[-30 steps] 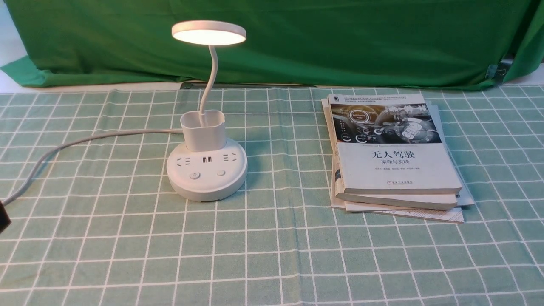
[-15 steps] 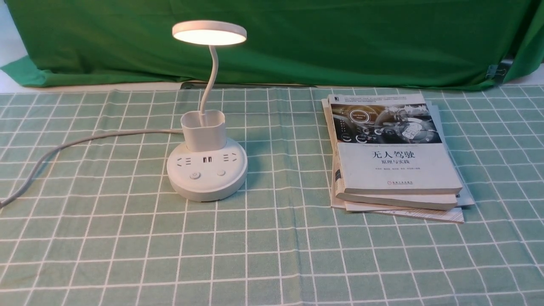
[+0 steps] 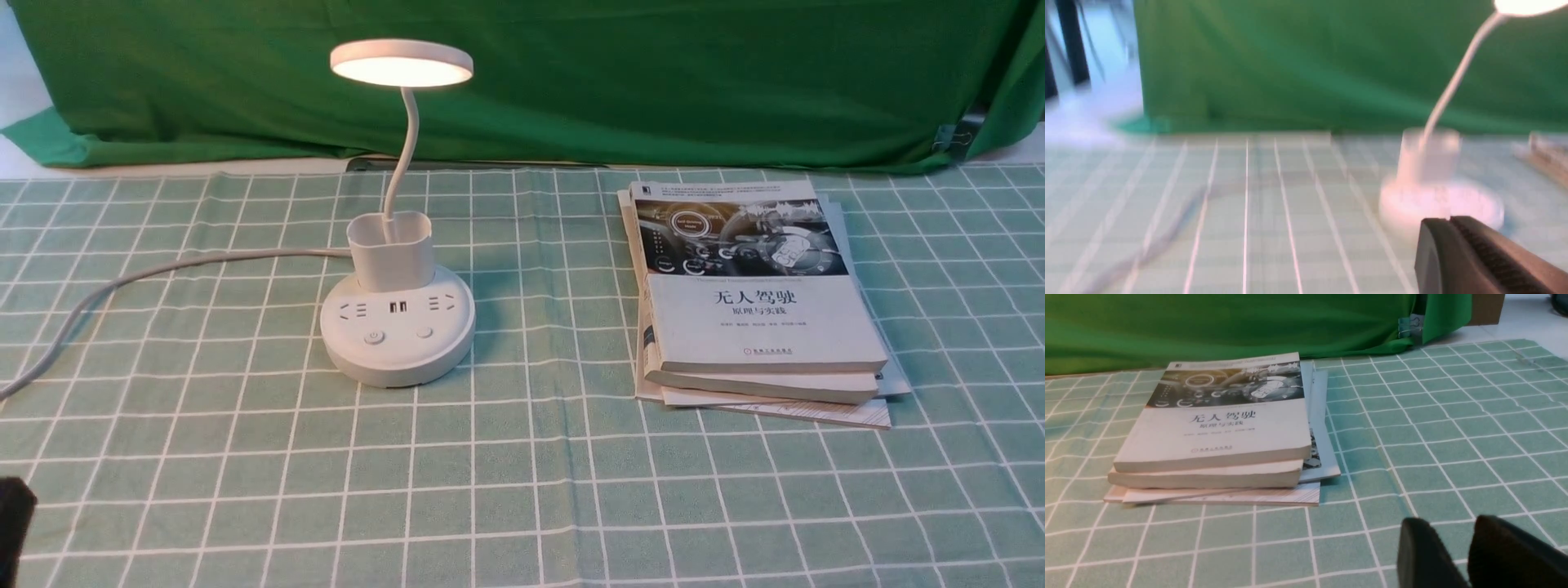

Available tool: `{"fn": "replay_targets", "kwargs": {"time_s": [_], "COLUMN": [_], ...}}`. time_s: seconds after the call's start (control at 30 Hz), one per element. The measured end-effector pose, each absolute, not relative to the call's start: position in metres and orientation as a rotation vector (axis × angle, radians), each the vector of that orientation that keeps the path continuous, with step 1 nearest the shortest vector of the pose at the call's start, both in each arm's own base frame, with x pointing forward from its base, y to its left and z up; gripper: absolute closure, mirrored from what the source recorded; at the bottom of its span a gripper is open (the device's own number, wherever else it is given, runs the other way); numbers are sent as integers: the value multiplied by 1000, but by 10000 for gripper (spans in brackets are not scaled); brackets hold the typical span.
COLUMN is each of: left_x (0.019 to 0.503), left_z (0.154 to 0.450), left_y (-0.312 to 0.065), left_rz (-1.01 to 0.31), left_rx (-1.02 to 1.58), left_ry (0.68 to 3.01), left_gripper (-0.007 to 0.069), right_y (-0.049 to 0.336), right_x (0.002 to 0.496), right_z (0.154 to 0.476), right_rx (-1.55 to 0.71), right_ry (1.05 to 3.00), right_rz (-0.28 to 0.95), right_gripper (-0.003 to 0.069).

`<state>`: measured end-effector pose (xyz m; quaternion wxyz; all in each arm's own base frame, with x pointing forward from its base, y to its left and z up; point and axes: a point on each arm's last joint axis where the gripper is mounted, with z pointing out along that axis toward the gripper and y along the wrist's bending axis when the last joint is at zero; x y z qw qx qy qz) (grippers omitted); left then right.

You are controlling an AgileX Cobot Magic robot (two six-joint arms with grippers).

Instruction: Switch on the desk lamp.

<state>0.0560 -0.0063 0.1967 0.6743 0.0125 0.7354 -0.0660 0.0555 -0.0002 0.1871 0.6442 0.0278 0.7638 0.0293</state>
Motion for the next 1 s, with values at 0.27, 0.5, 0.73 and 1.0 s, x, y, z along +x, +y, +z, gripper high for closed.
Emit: {"fn": "replay_targets", "kwargs": {"time_s": [0.27, 0.5, 0.73, 1.0], "left_x": [55, 55, 55, 55], "left_z": [188, 188, 188, 188], "left_y": [-7, -7, -8, -8], "left_rz": [-181, -161, -178, -179], "left_rx": [-1, 26, 13, 14], "left_ry": [1748, 1748, 1749, 1749], "left_gripper": [604, 604, 604, 604], "right_y": [0, 0, 0, 0], "right_x": [56, 56, 56, 56], "right_z": [187, 187, 187, 187], "right_rx": [63, 63, 63, 63], "right_ry": [1738, 1738, 1738, 1738], "right_rz": [67, 67, 67, 67], "right_gripper": [420, 421, 421, 421]}}
